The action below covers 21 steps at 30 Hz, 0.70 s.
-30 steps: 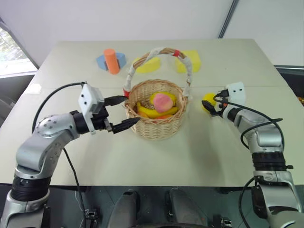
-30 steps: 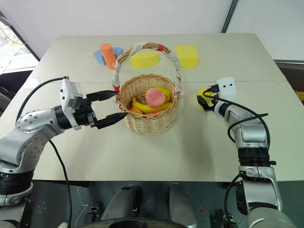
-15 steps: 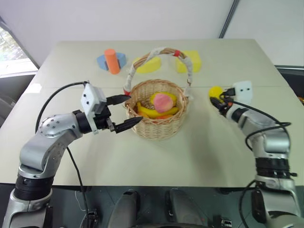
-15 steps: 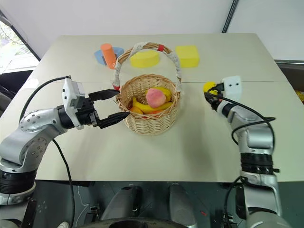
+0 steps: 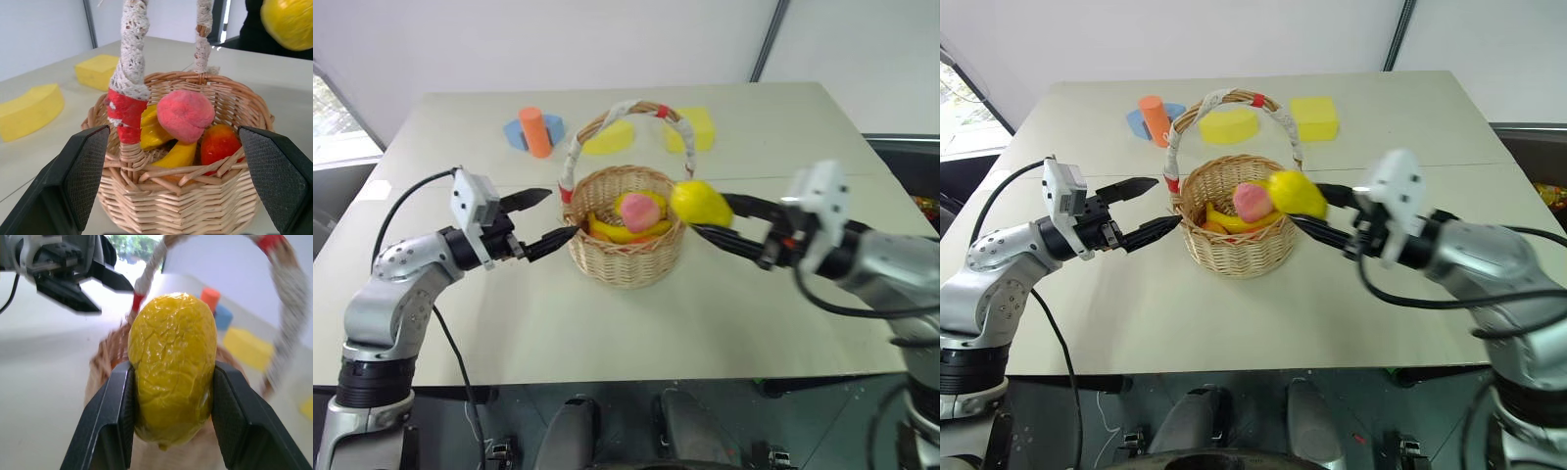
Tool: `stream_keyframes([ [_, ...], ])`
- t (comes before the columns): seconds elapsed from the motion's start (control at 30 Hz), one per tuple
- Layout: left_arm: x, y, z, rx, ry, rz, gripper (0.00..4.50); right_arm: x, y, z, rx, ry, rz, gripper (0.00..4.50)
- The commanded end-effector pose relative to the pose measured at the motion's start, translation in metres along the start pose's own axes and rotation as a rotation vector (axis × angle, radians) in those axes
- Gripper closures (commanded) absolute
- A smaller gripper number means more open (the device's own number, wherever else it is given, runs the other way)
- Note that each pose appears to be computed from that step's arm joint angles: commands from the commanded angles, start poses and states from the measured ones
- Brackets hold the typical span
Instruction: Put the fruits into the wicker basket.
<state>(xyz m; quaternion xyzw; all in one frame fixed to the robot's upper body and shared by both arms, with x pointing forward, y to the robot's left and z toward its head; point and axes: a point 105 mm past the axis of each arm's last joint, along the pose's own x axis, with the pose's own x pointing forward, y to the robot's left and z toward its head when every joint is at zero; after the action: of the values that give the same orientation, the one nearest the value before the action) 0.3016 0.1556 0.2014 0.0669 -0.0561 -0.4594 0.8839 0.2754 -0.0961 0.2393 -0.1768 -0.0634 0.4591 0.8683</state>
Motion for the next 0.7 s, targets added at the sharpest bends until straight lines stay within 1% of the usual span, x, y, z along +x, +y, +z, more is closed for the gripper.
stream_keyframes([
  [0.03, 0.000, -0.012, 0.013, 0.026, -0.035, -0.046, 0.00, 0.025, -0.012, -0.002, 0.016, 0.003, -0.091, 2.87],
  [0.07, 0.000, -0.014, 0.013, 0.027, -0.032, -0.048, 0.00, 0.028, -0.013, -0.004, 0.028, 0.009, -0.093, 2.87],
  [0.13, 0.000, -0.015, 0.013, 0.028, -0.031, -0.042, 0.00, 0.033, -0.013, -0.009, 0.040, 0.022, -0.087, 1.87],
  [0.17, 0.000, -0.016, 0.012, 0.026, -0.031, -0.035, 0.00, 0.035, -0.015, -0.010, 0.035, 0.024, -0.102, 1.66],
  [0.27, -0.002, -0.019, 0.010, 0.019, -0.028, -0.023, 0.00, 0.032, -0.015, -0.006, 0.011, -0.001, -0.104, 0.19],
  [0.37, -0.003, -0.021, 0.007, 0.012, -0.021, -0.011, 0.00, 0.010, -0.005, 0.002, -0.022, -0.047, -0.026, 0.19],
  [0.53, -0.005, -0.019, 0.004, 0.004, -0.019, -0.002, 0.00, -0.028, -0.024, -0.018, 0.046, 0.024, -0.111, 0.19],
  [0.6, -0.004, -0.019, 0.003, -0.001, -0.020, -0.007, 0.00, -0.033, -0.036, -0.023, 0.092, 0.012, -0.184, 0.19],
  [0.7, -0.001, -0.019, 0.003, -0.005, -0.028, -0.017, 0.00, -0.027, -0.049, -0.026, 0.131, -0.020, -0.258, 0.19],
])
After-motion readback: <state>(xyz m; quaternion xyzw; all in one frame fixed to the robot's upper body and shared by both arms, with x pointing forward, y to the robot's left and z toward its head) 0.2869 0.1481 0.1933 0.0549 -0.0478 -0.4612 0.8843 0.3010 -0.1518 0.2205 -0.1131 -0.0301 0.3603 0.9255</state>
